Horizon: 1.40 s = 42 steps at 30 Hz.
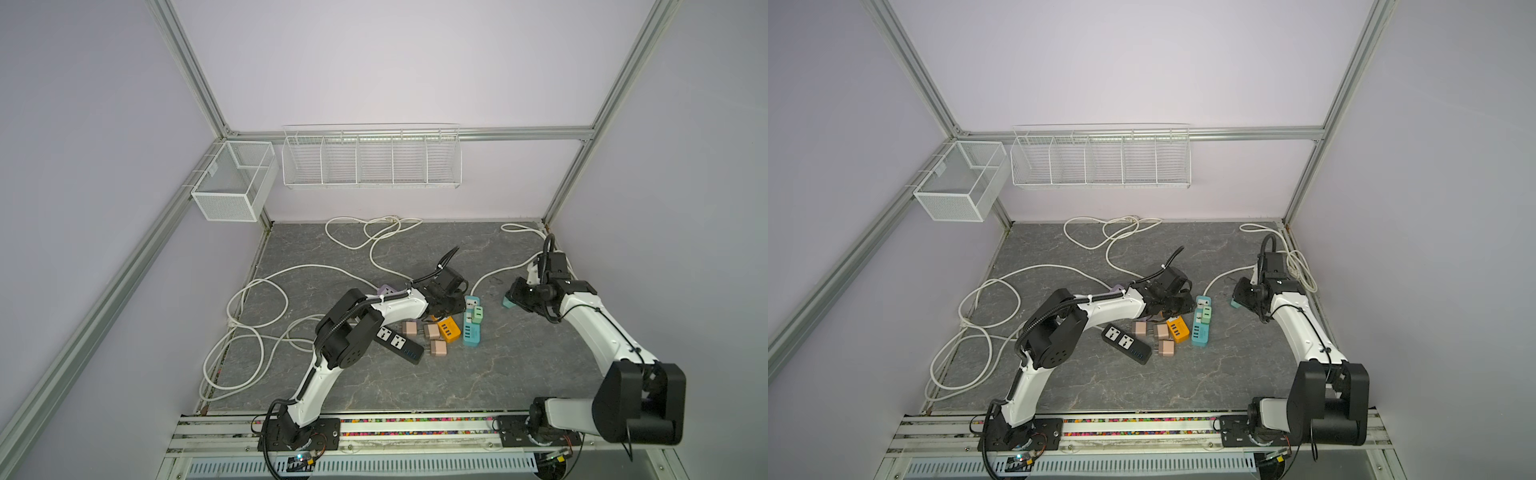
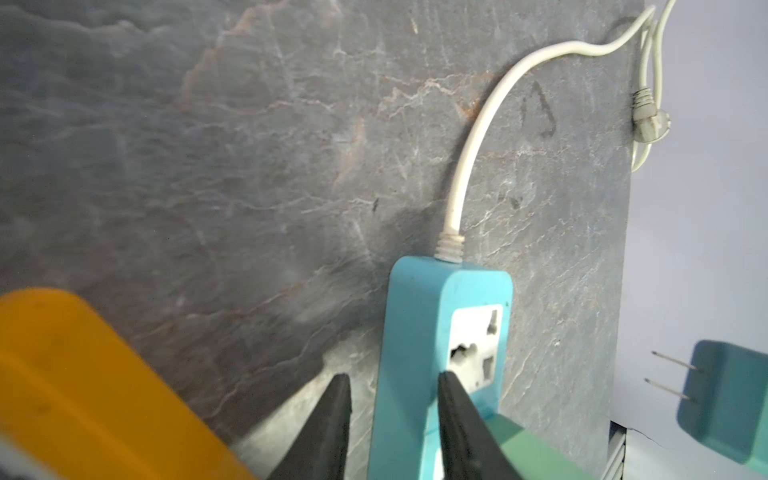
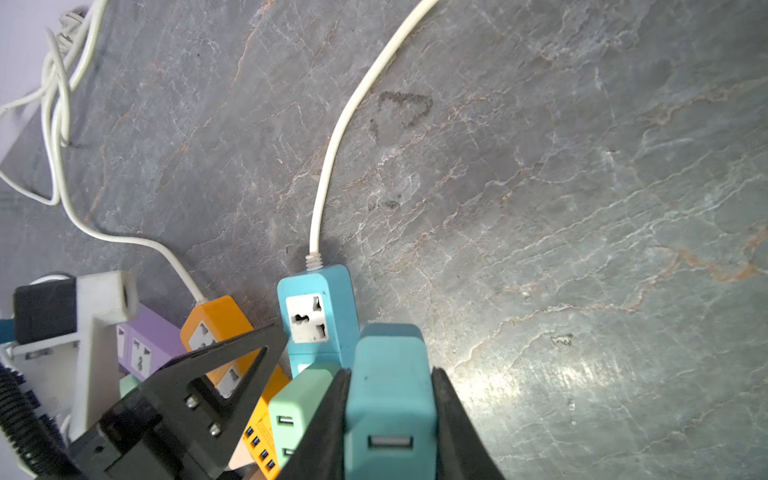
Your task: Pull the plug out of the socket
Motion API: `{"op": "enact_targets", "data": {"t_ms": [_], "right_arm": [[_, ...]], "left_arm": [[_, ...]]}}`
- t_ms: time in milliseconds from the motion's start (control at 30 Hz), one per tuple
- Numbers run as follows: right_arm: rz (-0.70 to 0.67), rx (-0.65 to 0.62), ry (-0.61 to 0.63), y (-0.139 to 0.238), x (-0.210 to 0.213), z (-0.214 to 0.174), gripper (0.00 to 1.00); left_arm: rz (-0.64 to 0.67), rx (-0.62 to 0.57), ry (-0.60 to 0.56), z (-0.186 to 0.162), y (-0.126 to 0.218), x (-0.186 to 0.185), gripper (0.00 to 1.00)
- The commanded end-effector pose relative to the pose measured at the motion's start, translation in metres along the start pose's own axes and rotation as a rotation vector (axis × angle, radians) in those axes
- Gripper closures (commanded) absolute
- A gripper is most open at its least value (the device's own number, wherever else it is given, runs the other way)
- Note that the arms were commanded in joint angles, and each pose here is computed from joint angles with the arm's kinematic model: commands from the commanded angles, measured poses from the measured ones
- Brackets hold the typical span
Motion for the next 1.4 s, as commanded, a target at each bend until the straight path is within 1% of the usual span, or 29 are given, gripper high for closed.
{"op": "enact_targets", "data": {"t_ms": [0,300,500,767,1033,1200,1267,1367], "right_arm": [[0.113,0.012,-0.005,-0.003,-0.001,-0.011,0.87],[0.204,0.043,-0.052,-0.025,-0.013,-0.029,0.84],[0.195,0.025,-0.059,-0.034,-0.02,-0.031,0.8],[0.182,0.036,-0.059,-0.048,-0.025,-0.032,0.77],[0.141,0.083,-0.079,-0.065,-0.035,-0.038,0.76],[0.099,0.092,-0.076,-0.066,-0.042,-0.04,0.69],[0.077,0.091,-0.076,-0.065,-0.045,-0.04,0.65],[0.063,0.084,-0.073,-0.062,-0.047,-0.04,0.55]], "left_arm": [[0.06,0.0,-0.018,0.0,0.022,0.009,0.61],[-0.007,-0.029,-0.026,-0.004,0.052,0.004,0.57],[-0.033,-0.021,-0.026,-0.008,0.058,0.004,0.57],[-0.061,-0.01,-0.019,-0.014,0.059,0.004,0.56],[-0.083,-0.004,-0.025,-0.016,0.058,-0.001,0.55],[-0.093,-0.005,-0.026,-0.015,0.056,-0.004,0.55],[-0.101,-0.004,-0.028,-0.015,0.056,-0.006,0.55],[-0.104,-0.003,-0.032,-0.015,0.056,-0.009,0.55]]}}
Point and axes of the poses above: each gripper's point midway between its finger pads, its own y axis back along the fingers, its own x axis along the line the jaws close on, z = x × y, the point moved 4 cm from there along y, back along the fingers, and after that the axes turned 7 degrees about -y, right-handed, at the moved point
